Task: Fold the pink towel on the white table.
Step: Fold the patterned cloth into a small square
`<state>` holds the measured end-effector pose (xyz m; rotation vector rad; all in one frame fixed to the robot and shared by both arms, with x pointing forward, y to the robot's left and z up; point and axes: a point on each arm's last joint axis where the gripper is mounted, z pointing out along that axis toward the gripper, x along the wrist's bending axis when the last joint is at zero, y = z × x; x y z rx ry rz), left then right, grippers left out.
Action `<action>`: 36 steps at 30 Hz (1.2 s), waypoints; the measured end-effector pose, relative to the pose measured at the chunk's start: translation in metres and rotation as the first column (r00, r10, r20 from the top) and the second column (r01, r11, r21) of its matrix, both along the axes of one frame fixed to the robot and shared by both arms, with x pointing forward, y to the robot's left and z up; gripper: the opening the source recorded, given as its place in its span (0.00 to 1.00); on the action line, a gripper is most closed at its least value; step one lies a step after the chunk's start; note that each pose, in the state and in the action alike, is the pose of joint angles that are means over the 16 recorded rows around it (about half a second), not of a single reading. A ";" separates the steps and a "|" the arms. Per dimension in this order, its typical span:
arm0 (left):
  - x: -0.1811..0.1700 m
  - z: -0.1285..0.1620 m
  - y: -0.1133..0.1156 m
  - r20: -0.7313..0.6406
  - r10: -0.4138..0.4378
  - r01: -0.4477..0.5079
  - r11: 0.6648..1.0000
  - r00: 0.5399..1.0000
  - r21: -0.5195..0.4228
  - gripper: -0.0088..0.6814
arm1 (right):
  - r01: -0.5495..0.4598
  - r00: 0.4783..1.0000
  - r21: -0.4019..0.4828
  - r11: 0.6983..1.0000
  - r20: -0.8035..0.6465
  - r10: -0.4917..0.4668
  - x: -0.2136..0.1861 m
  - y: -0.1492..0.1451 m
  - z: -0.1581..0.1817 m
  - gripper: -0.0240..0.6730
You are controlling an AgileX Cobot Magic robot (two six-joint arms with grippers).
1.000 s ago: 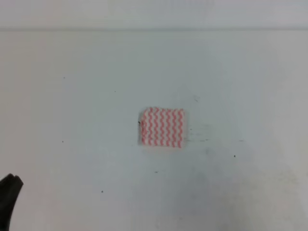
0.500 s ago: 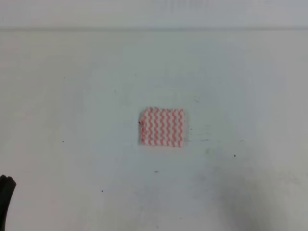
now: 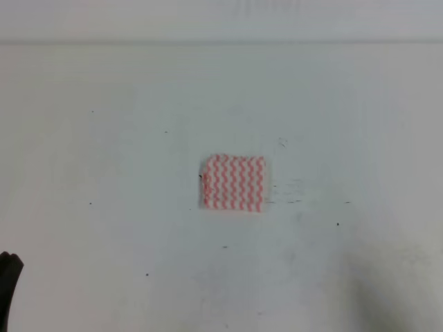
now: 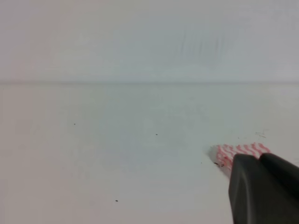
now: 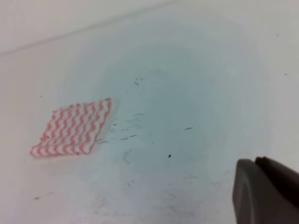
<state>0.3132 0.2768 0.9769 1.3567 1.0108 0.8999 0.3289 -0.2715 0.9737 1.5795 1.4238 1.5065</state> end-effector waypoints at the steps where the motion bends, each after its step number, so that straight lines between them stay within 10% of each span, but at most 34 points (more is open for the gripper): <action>1: 0.000 0.000 0.000 0.000 0.000 0.000 1.000 1.000 0.000 0.01 | 0.008 1.000 0.006 1.000 0.005 -0.008 0.000 -0.001 0.000 0.01; 36: 0.000 0.000 -0.001 -0.004 -0.005 0.005 1.000 1.000 -0.001 0.01 | 0.189 0.928 -0.122 0.974 0.347 -0.136 -0.036 -0.021 0.012 0.01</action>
